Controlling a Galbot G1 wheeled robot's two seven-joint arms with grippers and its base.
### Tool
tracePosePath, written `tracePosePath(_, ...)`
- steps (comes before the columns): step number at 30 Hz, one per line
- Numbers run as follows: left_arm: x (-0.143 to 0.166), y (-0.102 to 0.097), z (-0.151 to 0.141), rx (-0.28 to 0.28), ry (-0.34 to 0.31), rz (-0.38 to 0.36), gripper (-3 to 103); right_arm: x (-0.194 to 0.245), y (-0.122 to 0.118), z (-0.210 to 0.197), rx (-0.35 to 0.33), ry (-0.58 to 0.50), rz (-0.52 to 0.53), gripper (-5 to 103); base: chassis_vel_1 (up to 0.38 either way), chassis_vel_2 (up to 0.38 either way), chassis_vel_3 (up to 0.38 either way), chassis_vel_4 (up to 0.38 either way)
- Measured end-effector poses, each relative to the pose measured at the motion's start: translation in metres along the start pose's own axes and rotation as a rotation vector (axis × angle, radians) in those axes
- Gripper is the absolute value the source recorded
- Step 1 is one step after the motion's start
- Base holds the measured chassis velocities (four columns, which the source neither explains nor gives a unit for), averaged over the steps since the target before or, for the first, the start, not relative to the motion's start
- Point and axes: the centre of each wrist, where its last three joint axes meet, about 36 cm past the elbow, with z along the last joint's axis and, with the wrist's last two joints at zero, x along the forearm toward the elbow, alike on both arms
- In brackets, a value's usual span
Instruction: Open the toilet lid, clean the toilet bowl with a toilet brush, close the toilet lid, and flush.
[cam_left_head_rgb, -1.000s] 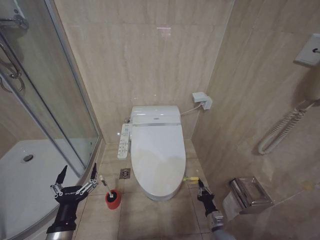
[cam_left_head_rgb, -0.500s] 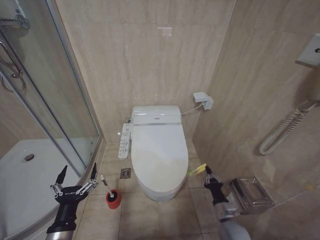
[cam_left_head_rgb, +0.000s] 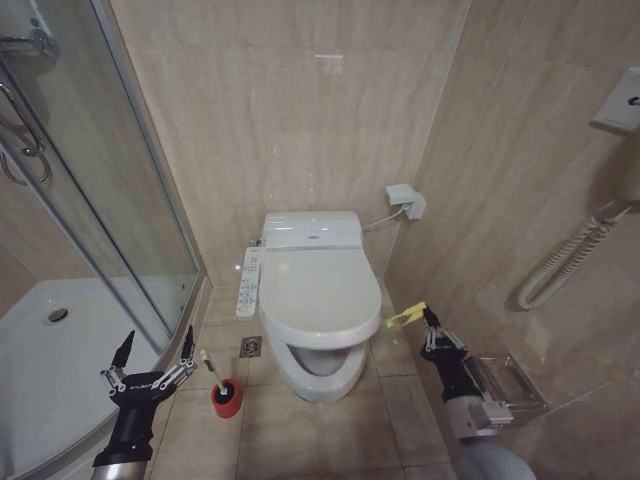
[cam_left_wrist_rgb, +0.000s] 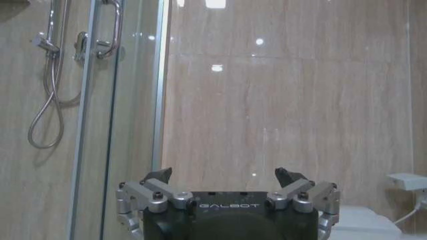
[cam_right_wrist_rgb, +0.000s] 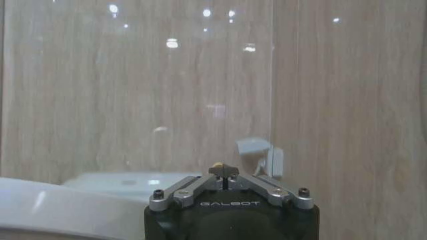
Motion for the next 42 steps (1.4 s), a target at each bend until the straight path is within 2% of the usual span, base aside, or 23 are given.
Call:
tracePosePath(5, 0.0, 0.0, 0.0, 0.0, 0.0, 0.0, 100, -0.006, 0.001, -0.006, 0.02, -0.024, -0.008, 0, 0.0, 0.0, 0.0, 0.0)
tracePosePath(11, 0.0, 0.0, 0.0, 0.0, 0.0, 0.0, 100, -0.011, 0.004, -0.009, 0.006, -0.041, -0.017, 0, 0.0, 0.0, 0.0, 0.0)
tracePosePath(20, 0.0, 0.0, 0.0, 0.0, 0.0, 0.0, 100, -0.035, -0.005, -0.012, -0.002, -0.057, -0.05, 0, 0.0, 0.0, 0.0, 0.0)
tracePosePath(35, 0.0, 0.0, 0.0, 0.0, 0.0, 0.0, 100, -0.076, 0.001, -0.023, -0.056, -0.054, -0.003, 0, 0.0, 0.0, 0.0, 0.0)
tracePosePath(42, 0.0, 0.0, 0.0, 0.0, 0.0, 0.0, 100, -0.111, 0.013, -0.015, -0.09, -0.059, 0.001, 0, 0.0, 0.0, 0.0, 0.0)
